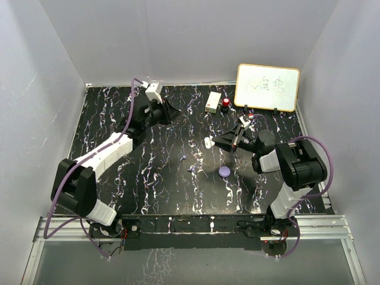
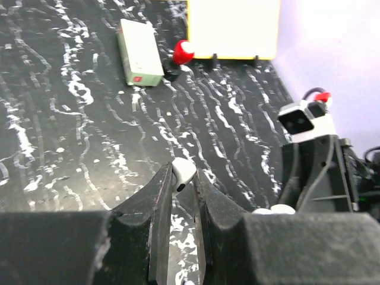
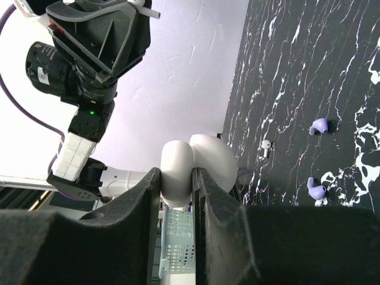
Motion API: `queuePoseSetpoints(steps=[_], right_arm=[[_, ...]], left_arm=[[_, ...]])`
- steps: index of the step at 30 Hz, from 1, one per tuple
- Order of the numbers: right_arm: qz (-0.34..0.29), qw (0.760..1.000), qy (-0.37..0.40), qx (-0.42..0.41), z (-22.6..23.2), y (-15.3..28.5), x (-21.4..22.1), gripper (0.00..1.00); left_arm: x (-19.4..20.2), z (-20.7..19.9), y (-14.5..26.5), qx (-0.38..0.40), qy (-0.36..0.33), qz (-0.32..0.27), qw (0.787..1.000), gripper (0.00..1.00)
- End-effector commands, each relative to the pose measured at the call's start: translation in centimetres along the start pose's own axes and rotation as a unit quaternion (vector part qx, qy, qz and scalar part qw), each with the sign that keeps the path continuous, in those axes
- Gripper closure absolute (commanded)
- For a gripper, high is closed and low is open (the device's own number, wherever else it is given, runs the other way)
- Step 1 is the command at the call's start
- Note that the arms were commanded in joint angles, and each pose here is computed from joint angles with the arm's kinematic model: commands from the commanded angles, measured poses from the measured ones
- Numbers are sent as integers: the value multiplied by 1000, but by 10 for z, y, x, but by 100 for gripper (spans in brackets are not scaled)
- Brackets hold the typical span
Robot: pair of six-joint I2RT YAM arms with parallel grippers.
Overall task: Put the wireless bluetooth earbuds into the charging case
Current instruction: Pick up the earbud from the center of the board.
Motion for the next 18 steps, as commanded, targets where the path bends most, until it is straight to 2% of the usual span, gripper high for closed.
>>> queuePoseSetpoints(steps=[1,11,18], right_arm=[[-11,998,57,-13,21,-5,-7,100],[-28,999,41,18,20,-9,-15,100],[-27,999,38,13,22,-11,-17,100]], left_arm=[[-9,-22,-1,115,25,-68,991,100],[6,-53,-7,203,-37,-109,972,100],[15,-74,-11,261,-49,-121,957,100]])
Point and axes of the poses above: each gripper's point midway between its finger pads, its own y axis back along the fingers, its own z axis along the line the jaws close on, x = y × z, the point moved 10 cm from there along y, back along the fingers, and after that the axes turned 10 degrees about -y, right-handed, at the moved point
